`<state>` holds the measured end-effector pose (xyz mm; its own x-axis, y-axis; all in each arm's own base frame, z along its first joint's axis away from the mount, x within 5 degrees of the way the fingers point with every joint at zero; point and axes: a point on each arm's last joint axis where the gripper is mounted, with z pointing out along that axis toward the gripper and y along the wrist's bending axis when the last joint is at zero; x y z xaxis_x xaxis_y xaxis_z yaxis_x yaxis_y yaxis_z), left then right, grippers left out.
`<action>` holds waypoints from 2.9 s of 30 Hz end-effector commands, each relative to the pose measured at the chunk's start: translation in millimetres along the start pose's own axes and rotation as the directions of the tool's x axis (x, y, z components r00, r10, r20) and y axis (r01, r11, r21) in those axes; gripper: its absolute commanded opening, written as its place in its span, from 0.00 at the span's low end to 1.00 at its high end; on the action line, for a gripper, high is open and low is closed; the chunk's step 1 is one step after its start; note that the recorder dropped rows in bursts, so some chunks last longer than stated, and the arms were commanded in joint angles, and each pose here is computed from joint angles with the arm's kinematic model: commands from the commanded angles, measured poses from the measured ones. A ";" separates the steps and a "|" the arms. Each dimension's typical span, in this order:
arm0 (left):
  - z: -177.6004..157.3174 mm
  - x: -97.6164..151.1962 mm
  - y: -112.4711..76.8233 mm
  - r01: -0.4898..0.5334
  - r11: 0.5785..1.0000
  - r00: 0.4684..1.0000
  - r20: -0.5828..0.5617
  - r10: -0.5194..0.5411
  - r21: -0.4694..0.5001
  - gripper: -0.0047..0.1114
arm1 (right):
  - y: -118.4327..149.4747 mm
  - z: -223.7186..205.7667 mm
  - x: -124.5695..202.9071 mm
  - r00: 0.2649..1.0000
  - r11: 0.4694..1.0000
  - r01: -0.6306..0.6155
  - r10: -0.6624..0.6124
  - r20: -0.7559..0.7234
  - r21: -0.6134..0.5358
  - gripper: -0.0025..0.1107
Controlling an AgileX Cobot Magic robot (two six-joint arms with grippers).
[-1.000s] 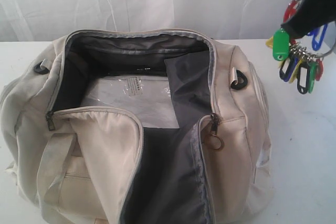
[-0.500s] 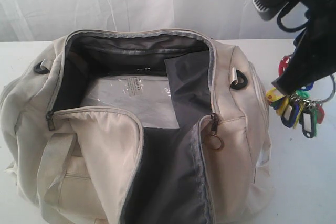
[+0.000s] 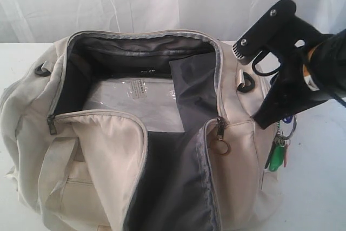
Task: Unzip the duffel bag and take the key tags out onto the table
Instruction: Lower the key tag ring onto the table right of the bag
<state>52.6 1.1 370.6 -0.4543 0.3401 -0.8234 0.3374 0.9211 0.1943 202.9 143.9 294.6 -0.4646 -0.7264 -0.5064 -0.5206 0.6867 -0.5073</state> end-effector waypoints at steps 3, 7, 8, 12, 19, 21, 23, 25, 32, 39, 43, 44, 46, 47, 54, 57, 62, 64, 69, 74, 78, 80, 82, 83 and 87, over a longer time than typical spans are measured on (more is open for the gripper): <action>-1.5 1.7 0.7 -0.001 1.000 1.000 -0.001 0.001 -0.002 0.58 | 9.8 27.9 0.0 0.999 0.999 0.021 -0.020 -0.043 0.030 0.02; -1.5 2.1 0.2 -0.012 1.000 1.000 -0.006 0.012 0.004 0.58 | 9.8 46.7 4.4 0.994 0.999 0.000 0.004 -0.110 0.034 0.02; -1.5 2.3 0.2 -0.012 1.000 1.000 -0.008 0.012 0.003 0.58 | 10.0 49.3 5.2 0.993 0.999 -0.002 0.006 -0.119 0.033 0.02; -1.5 3.0 0.3 -0.012 1.000 1.000 -0.016 0.012 0.002 0.58 | 6.1 57.0 7.8 0.990 0.999 -0.014 0.019 -0.139 0.039 0.02; -1.5 3.0 0.3 -0.012 1.000 1.000 -0.016 0.012 0.002 0.58 | -4.0 70.1 20.0 0.974 0.996 -0.070 0.079 -0.211 0.050 0.02; -1.5 3.2 0.4 -0.012 1.000 1.000 -0.017 0.012 0.002 0.58 | -0.8 78.7 31.1 0.965 0.997 -0.065 0.073 -0.252 0.038 0.02; -1.5 3.2 0.4 -0.012 1.000 1.000 -0.017 0.012 0.002 0.58 | 9.6 89.7 43.2 0.958 0.998 -0.064 0.060 -0.280 -0.005 0.02; -1.5 3.2 0.4 -0.012 1.000 1.000 -0.017 0.012 0.002 0.58 | 22.6 101.2 50.4 0.963 0.997 -0.051 0.032 -0.268 -0.063 0.02; -1.5 3.1 0.4 -0.017 1.000 1.000 -0.017 0.017 0.002 0.58 | 70.5 148.5 44.7 0.986 0.946 -0.128 0.089 -0.141 -0.299 0.02; -1.5 3.6 0.5 -0.032 0.999 0.999 -0.022 0.032 0.001 0.58 | 107.1 163.4 27.4 0.997 0.904 -0.075 0.069 -0.030 -0.420 0.02; -1.5 4.5 0.6 -0.032 0.999 0.999 -0.032 0.032 -0.001 0.58 | 122.2 156.2 2.6 0.999 0.903 -0.020 0.035 0.026 -0.430 0.02; -1.5 4.5 0.6 -0.032 0.999 0.999 -0.032 0.032 -0.001 0.58 | 120.4 156.7 3.0 1.000 0.910 -0.026 0.030 0.003 -0.415 0.02; -1.5 4.9 0.7 -0.032 0.999 0.999 -0.037 0.032 -0.001 0.58 | 111.2 153.5 6.4 0.997 0.931 -0.053 0.028 -0.074 -0.360 0.02; -1.5 5.5 0.8 -0.032 0.999 0.999 -0.043 0.032 -0.002 0.58 | 102.4 149.0 10.4 0.993 0.952 -0.012 -0.026 -0.119 -0.307 0.02; -1.6 5.8 0.7 -0.031 1.000 0.998 -0.046 0.031 -0.001 0.58 | 61.9 110.5 -2.4 0.999 0.980 0.013 -0.020 -0.031 -0.198 0.02; -1.6 5.8 0.4 -0.029 1.000 0.998 -0.047 0.029 0.003 0.58 | 42.2 102.6 -1.2 0.999 0.988 -0.028 0.023 -0.033 -0.153 0.02; -1.6 6.3 -0.9 -0.023 1.000 0.998 -0.051 0.024 0.017 0.58 | 25.0 107.1 11.6 0.993 0.990 -0.085 0.074 -0.096 -0.109 0.02; -1.6 6.3 -1.1 -0.022 1.000 0.998 -0.052 0.023 0.019 0.58 | 24.8 108.5 15.1 0.992 0.990 -0.087 0.076 -0.103 -0.111 0.02; -1.6 6.5 -1.0 -0.022 1.000 0.998 -0.054 0.023 0.018 0.58 | 26.4 109.5 17.5 0.992 0.990 -0.083 0.070 -0.109 -0.115 0.02; -1.6 6.8 -1.4 -0.020 1.000 0.998 -0.057 0.021 0.022 0.58 | 28.8 116.3 24.3 0.984 0.993 -0.062 0.044 -0.175 -0.100 0.02; -1.6 6.9 -1.6 -0.019 1.000 0.998 -0.058 0.021 0.024 0.58 | 23.7 122.5 33.4 0.969 0.997 -0.014 -0.005 -0.246 -0.074 0.02; -1.6 7.1 -1.5 -0.019 1.000 0.998 -0.060 0.021 0.023 0.58 | 18.8 124.9 36.5 0.966 0.997 -0.036 0.018 -0.260 -0.064 0.02; -1.6 7.1 -1.5 -0.019 1.000 0.998 -0.060 0.021 0.023 0.58 | 15.5 126.3 37.8 0.965 0.997 -0.047 0.030 -0.260 -0.060 0.02; -1.6 7.1 -1.5 -0.019 1.000 0.998 -0.060 0.021 0.023 0.58 | 14.5 126.8 38.2 0.965 0.997 -0.056 0.038 -0.260 -0.060 0.02; -1.6 6.9 -1.6 -0.019 1.000 0.998 -0.058 0.021 0.024 0.58 | 19.4 127.5 34.1 0.971 0.987 -0.118 0.091 -0.222 -0.109 0.02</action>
<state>49.7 0.9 366.4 -0.4872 0.3748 -0.7887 0.3678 0.9073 0.2040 268.0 133.5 179.4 -0.6645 -0.6591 -0.3523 -0.5285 0.7477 -0.4020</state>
